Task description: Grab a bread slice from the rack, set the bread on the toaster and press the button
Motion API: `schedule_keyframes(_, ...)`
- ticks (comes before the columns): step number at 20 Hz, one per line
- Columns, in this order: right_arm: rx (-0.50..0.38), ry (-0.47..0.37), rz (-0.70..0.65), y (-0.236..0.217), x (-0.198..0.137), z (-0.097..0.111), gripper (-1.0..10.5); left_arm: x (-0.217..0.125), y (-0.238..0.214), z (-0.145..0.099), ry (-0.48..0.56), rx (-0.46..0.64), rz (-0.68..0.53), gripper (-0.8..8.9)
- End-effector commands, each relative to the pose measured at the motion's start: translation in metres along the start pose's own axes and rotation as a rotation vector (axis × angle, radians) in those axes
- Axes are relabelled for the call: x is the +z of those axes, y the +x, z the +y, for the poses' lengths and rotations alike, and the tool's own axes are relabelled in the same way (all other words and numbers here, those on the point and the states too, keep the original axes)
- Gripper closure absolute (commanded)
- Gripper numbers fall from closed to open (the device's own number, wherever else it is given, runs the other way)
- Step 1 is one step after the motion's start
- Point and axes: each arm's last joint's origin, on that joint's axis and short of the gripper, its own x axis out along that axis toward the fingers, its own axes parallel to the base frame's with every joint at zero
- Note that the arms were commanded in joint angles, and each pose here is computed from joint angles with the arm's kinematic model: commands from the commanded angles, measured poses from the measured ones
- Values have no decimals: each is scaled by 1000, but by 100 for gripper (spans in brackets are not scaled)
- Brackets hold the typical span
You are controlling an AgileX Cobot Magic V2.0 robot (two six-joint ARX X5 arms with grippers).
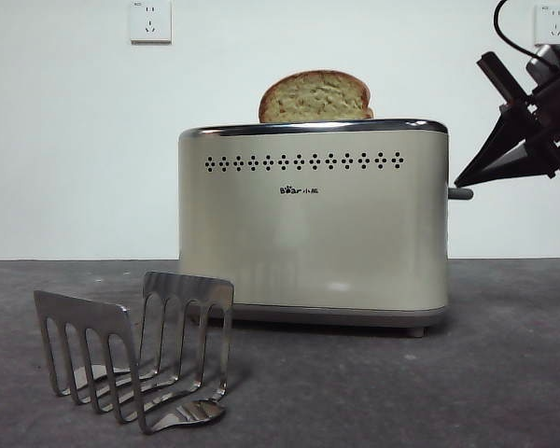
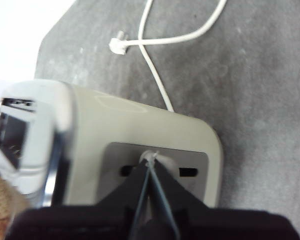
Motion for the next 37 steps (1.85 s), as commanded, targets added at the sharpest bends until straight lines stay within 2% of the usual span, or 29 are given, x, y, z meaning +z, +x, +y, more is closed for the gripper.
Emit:
schedule_keyframes(1,-32,15,55,9,-6,-11,954,-12,10,3,-27,10,50,792)
schedule_keyframes(5,-51,18,95,13,-10,-18,954,-27,20,10,-53,35,105,792)
schedule_keyframes(12,-87,47,133,22,-14,-30,954,-28,19,24,-96,121,107,792)
schedule_keyframes(18,-124,58,136,26,-15,-35,954,-28,19,26,-100,126,107,792)
schedule_keyframes(29,-180,143,255,46,-30,-64,954,-28,19,26,-88,125,108,792)
schedule_keyframes(37,-200,142,285,46,-33,-65,954,-28,19,26,-88,125,108,792)
